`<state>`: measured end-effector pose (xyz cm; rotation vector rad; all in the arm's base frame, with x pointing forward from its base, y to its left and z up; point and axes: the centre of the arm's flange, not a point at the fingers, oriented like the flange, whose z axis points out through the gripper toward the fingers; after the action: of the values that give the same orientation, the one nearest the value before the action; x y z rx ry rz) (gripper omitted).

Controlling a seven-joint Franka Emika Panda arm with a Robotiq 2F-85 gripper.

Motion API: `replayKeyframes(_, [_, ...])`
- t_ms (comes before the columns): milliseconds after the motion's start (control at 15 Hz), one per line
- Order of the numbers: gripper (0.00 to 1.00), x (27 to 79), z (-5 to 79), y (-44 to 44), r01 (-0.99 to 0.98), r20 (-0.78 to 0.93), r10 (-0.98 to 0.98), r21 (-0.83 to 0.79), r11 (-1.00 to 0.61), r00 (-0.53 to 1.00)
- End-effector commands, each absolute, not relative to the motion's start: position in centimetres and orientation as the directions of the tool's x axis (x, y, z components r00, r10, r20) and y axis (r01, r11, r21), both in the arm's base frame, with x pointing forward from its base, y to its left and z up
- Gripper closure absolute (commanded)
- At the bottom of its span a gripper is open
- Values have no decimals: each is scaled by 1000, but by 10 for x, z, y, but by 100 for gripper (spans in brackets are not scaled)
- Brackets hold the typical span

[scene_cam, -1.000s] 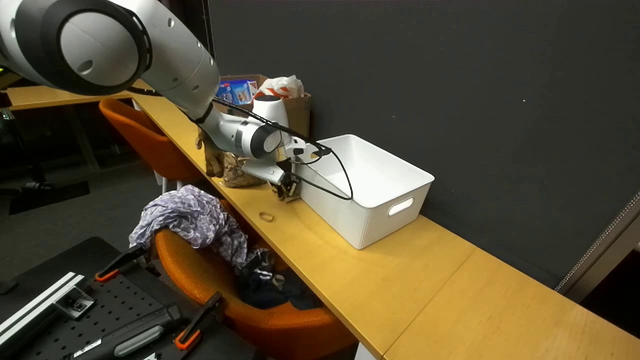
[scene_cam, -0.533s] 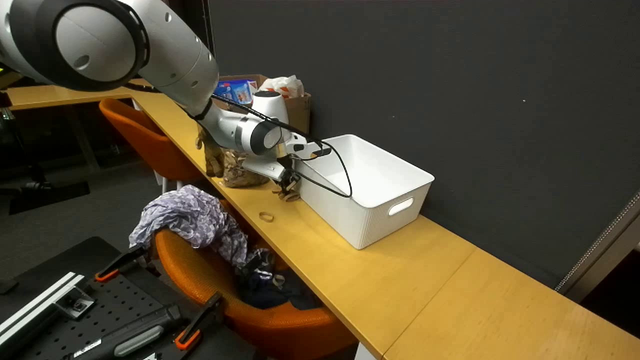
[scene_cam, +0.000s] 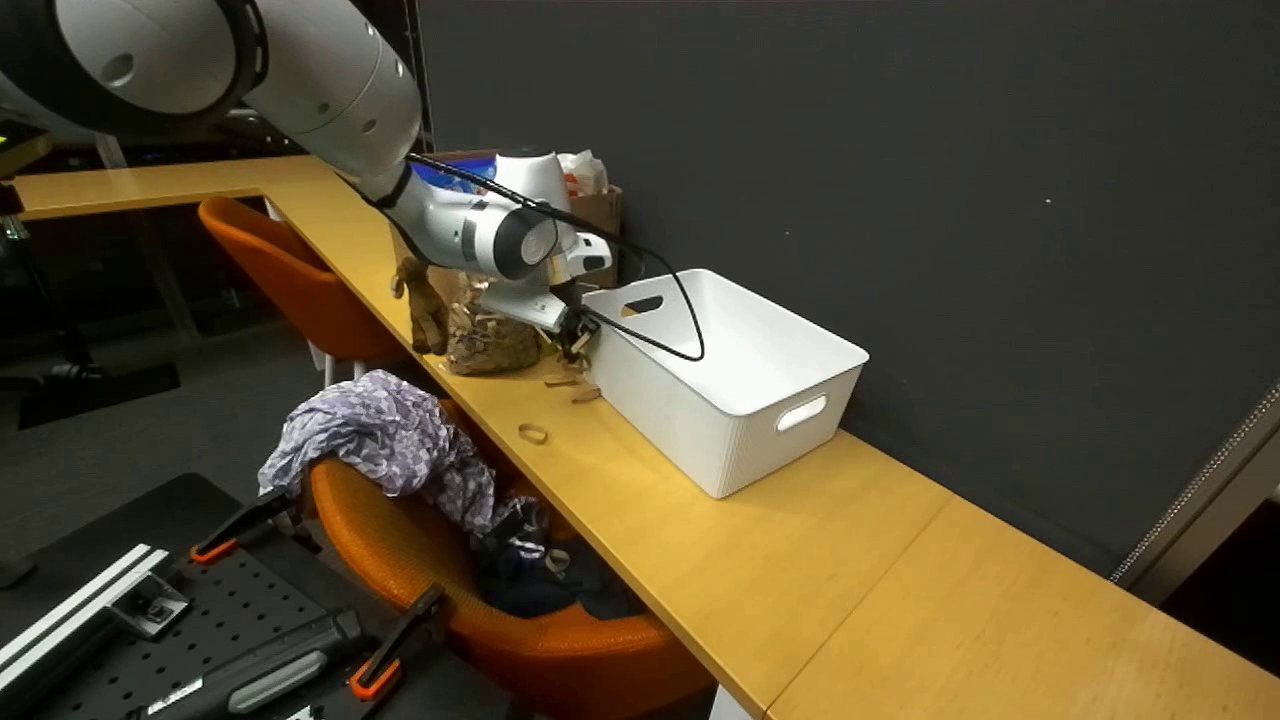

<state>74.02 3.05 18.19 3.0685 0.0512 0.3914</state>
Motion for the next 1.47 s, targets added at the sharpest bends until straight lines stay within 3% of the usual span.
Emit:
replayKeyframes(0, [99, 736, 172, 37, 46, 230, 57, 53, -998, 972])
replayKeyframes(200, [99, 736, 159, 48, 74, 215, 84, 53, -996, 973])
replayKeyframes(267, [74, 736, 156, 52, 89, 216, 99, 58, -994, 971])
replayKeyframes(400, [64, 738, 151, 58, 110, 213, 121, 63, -992, 970])
replayKeyframes(733, [28, 739, 134, 63, 136, 192, 148, 73, -988, 970])
replayKeyframes(800, [28, 741, 131, 62, 138, 190, 150, 73, -988, 970])
replayKeyframes(867, [63, 741, 129, 62, 141, 189, 153, 74, -987, 970])
replayKeyframes(1000, [60, 742, 127, 63, 148, 188, 160, 76, -986, 969])
replayKeyframes(1333, [98, 742, 130, 59, 157, 196, 170, 82, -984, 966])
replayKeyframes(1400, [100, 742, 132, 57, 155, 200, 169, 83, -984, 965])
